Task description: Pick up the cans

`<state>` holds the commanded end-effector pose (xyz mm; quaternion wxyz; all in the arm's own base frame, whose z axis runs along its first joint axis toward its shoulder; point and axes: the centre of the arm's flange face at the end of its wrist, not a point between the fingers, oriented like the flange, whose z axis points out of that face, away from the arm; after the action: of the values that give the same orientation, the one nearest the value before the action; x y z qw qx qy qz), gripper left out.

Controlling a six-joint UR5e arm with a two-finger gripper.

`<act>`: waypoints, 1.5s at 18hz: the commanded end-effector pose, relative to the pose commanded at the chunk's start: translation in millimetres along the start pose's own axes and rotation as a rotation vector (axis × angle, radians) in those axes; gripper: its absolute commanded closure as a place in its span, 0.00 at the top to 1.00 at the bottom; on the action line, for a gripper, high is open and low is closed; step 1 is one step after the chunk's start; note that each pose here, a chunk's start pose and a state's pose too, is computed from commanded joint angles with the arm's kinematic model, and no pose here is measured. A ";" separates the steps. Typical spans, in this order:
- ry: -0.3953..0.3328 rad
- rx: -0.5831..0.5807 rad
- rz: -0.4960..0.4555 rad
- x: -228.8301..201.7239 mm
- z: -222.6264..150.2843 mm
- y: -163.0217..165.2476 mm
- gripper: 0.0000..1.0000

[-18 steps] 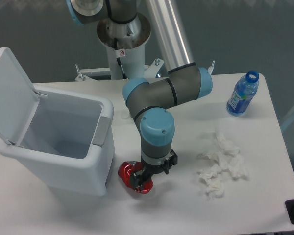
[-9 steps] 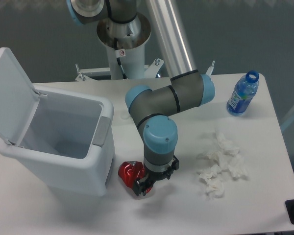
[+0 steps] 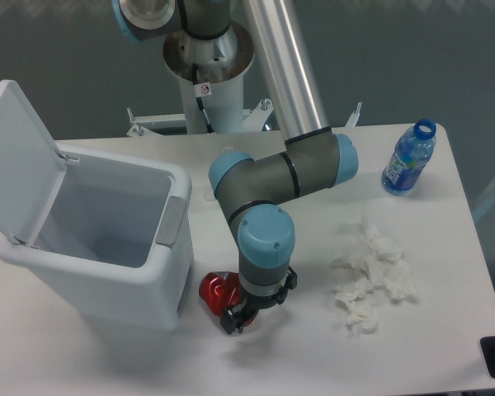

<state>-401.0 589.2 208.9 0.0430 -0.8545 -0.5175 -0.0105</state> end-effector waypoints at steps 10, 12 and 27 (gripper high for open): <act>-0.022 -0.015 0.010 18.4 10.1 15.6 1.00; -0.023 -0.019 0.008 18.0 12.4 16.6 1.00; -0.050 -0.017 0.007 13.7 8.9 18.4 1.00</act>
<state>-378.6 593.6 199.7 0.0229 -0.8567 -0.5153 0.0066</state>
